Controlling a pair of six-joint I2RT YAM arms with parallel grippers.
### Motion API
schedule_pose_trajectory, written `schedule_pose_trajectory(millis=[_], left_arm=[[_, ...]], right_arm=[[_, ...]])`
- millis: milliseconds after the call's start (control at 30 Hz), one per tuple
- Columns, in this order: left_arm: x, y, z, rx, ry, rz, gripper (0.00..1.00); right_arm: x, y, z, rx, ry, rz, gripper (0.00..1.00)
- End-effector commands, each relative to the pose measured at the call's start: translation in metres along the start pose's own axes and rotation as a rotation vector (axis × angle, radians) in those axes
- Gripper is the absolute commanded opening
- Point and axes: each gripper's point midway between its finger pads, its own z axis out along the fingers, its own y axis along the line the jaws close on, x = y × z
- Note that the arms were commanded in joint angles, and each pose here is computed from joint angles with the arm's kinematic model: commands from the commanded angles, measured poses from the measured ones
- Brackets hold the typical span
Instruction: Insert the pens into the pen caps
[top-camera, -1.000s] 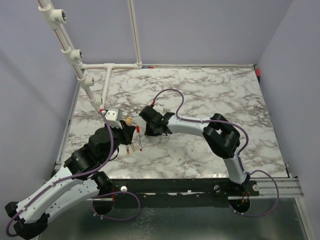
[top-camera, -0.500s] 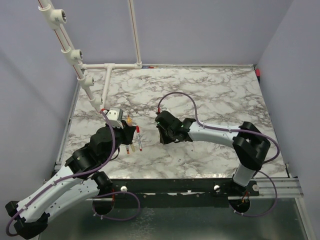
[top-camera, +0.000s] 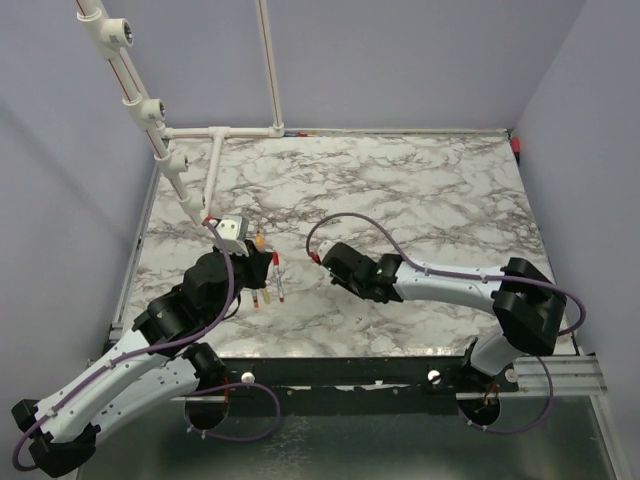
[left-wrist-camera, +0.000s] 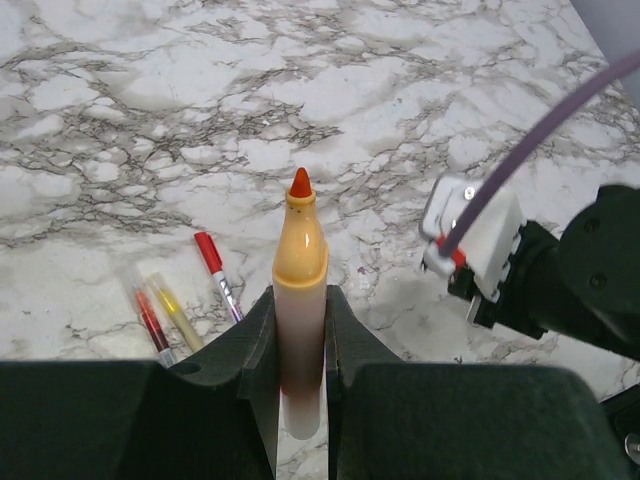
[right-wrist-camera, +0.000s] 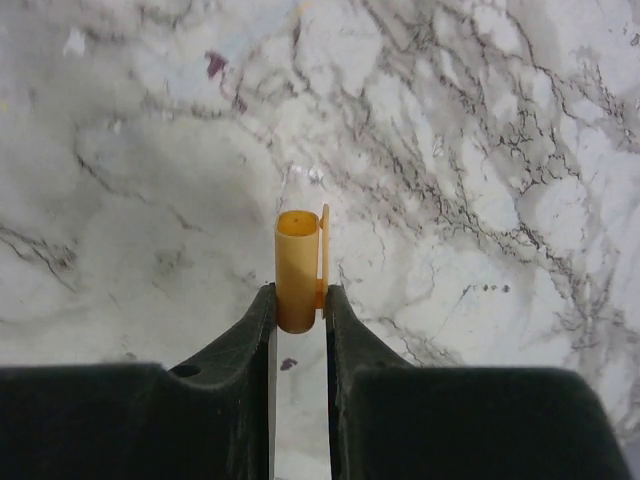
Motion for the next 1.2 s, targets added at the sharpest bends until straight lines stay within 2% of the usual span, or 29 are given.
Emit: schedule_pose_trajectory(millis=[0, 233, 800, 900, 1033, 1167], left_arm=[[0.005, 0.008, 0.002, -0.036, 0.01, 0.02, 0.0], [0.005, 0.008, 0.002, -0.038, 0.01, 0.02, 0.0], [0.007, 0.008, 0.003, -0.042, 0.016, 0.023, 0.0], [0.007, 0.008, 0.003, -0.043, 0.018, 0.024, 0.0], [0.007, 0.008, 0.003, -0.043, 0.017, 0.024, 0.0], [0.006, 0.008, 0.003, -0.042, 0.015, 0.022, 0.0]], right_arm=[[0.005, -0.007, -0.01, 0.082, -0.061, -0.262, 0.01], [0.013, -0.004, -0.01, 0.158, -0.14, -0.367, 0.01], [0.04, 0.033, 0.016, 0.247, -0.125, -0.432, 0.02], [0.045, 0.04, 0.014, 0.227, -0.124, -0.447, 0.11], [0.052, 0.049, 0.008, 0.187, -0.122, -0.452, 0.39], [0.059, 0.056, 0.002, 0.148, -0.115, -0.462, 0.52]])
